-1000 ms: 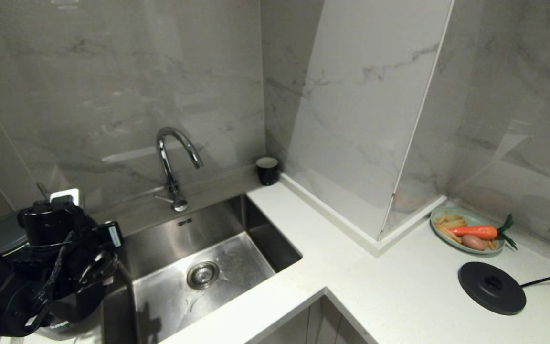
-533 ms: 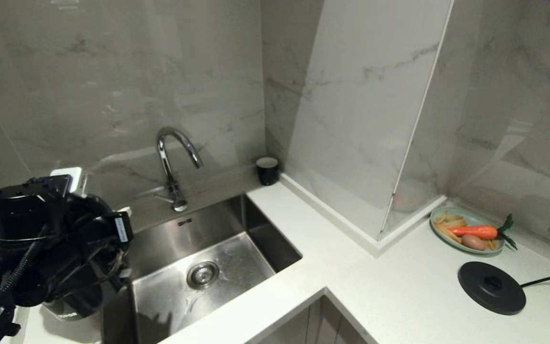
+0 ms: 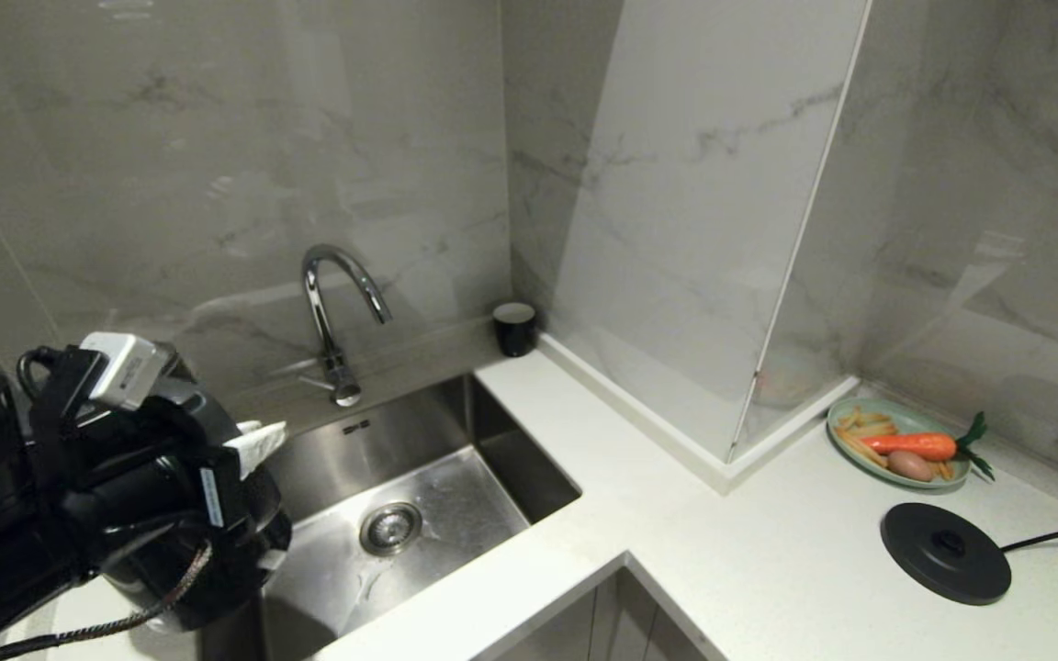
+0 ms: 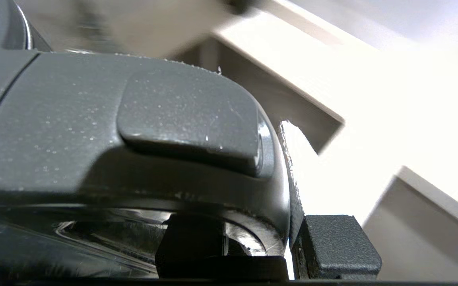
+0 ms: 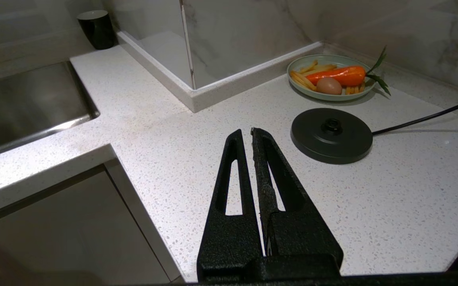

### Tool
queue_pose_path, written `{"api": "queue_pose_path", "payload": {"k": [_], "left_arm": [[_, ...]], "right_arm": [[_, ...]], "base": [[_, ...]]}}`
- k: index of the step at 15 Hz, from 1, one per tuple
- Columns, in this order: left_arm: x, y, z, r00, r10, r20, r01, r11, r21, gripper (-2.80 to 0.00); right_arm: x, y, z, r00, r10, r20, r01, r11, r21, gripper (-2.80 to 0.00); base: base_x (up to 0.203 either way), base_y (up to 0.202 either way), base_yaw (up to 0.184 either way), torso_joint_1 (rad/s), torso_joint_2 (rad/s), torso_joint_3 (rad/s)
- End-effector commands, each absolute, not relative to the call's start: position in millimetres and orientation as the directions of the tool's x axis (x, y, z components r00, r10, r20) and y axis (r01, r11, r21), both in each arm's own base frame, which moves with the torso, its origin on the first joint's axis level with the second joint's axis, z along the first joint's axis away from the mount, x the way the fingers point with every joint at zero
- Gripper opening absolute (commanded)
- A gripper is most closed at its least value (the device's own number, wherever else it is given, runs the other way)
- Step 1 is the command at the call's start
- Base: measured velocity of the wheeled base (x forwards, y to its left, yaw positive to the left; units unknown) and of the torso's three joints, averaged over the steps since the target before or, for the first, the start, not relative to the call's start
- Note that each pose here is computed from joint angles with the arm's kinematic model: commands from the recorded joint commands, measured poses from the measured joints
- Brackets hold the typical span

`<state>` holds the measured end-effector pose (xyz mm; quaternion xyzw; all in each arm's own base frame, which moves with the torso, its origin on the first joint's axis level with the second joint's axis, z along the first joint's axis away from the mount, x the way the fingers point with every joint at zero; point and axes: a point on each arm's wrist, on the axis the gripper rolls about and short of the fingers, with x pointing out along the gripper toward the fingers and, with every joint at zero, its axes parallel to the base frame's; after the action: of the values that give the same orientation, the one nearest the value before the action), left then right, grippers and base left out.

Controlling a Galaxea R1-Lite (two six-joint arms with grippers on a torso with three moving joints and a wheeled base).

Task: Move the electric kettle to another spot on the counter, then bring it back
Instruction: Place it on the power base

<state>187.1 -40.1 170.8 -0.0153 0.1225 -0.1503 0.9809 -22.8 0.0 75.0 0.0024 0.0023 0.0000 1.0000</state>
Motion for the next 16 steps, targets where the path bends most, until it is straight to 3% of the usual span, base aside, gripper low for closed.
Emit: {"api": "queue_pose_path", "payload": {"k": [1, 16], "left_arm": [[162.6, -36.3, 172.5, 0.906, -0.366, -0.211, 0.358, 0.930, -0.079, -2.80], [142.2, -32.9, 168.5, 0.898, -0.394, -0.196, 0.391, 0.919, -0.059, -2.80]], "right_arm": [[-22.8, 0.0, 75.0, 1.000, 0.000, -0.005, 0.000, 1.000, 0.005, -2.80], [-22.8, 0.0, 75.0, 1.000, 0.000, -0.005, 0.000, 1.000, 0.005, -2.80]], "base": [[0.000, 0.000, 0.000, 0.000, 0.00, 0.000], [0.000, 0.000, 0.000, 0.000, 0.00, 0.000]]}}
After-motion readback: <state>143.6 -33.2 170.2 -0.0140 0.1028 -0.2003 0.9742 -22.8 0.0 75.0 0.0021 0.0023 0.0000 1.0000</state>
